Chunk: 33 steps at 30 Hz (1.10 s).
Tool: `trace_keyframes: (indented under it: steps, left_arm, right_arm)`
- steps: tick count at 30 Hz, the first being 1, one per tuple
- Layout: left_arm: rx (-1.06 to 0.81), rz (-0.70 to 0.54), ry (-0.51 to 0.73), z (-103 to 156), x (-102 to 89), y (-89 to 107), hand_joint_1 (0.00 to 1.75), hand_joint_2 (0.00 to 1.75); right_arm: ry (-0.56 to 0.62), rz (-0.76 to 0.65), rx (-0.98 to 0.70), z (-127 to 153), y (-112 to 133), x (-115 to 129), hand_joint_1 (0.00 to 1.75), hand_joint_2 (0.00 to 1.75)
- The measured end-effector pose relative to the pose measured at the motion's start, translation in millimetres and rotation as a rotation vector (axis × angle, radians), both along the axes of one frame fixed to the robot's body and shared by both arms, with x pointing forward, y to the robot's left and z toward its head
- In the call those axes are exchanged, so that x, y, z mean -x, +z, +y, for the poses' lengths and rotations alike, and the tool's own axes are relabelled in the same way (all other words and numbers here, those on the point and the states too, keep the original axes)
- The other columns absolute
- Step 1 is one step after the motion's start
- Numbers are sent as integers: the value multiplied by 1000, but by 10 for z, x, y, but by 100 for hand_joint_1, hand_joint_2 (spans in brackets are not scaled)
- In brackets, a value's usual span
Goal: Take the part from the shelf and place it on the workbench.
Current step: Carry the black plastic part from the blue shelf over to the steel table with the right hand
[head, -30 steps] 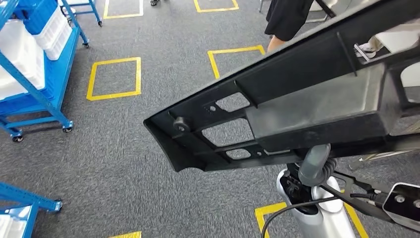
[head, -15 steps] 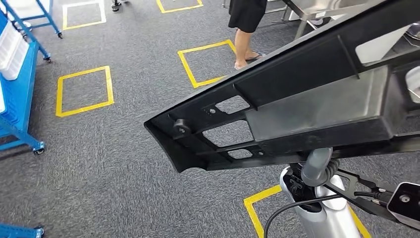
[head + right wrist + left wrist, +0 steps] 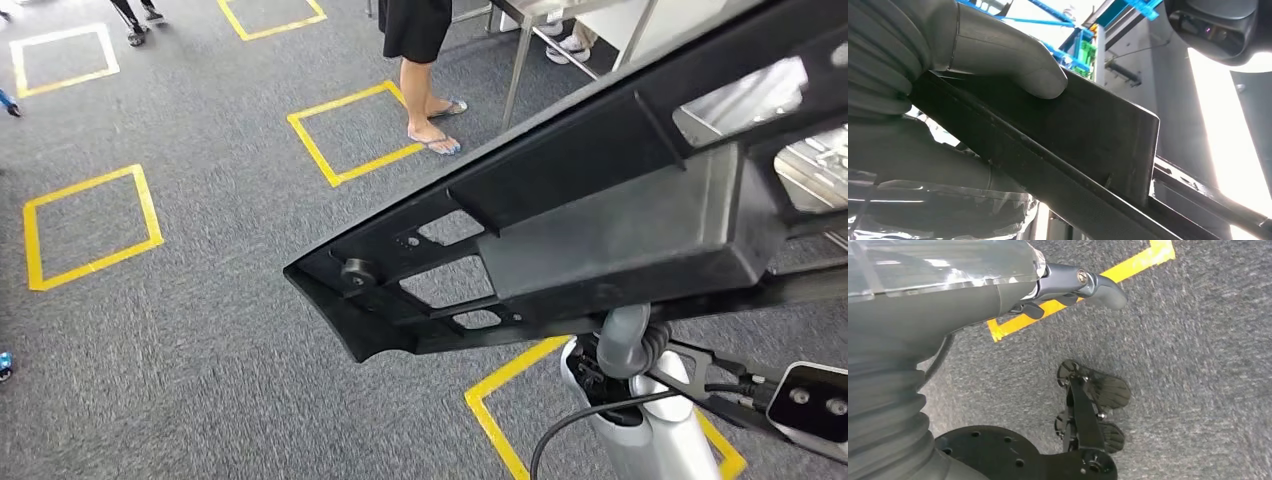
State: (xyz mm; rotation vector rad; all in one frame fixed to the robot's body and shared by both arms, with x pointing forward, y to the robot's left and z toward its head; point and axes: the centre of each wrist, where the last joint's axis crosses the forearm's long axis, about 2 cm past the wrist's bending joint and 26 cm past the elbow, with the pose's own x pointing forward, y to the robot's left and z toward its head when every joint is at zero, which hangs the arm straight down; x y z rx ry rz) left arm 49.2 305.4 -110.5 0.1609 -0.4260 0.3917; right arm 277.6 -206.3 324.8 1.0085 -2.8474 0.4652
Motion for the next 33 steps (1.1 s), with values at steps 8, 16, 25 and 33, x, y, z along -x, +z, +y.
trace_keyframes:
  steps: [8,16,25,33]
  left_arm:
    - [1,23,-6,10,34,-4,0,175]
    - [0,19,-11,18,4,0,0,175]
    - [-8,21,-28,47,34,-3,0,175]
    - [-17,7,-42,41,-25,4,0,175]
  right_arm:
    - [-18,26,-4,-102,-35,-10,175,175]
    - [-42,22,-3,-170,-36,-4,175,175]
    - [-71,32,-7,-182,-108,-20,175,175]
    - [-83,37,-20,-207,-113,-61,175,175]
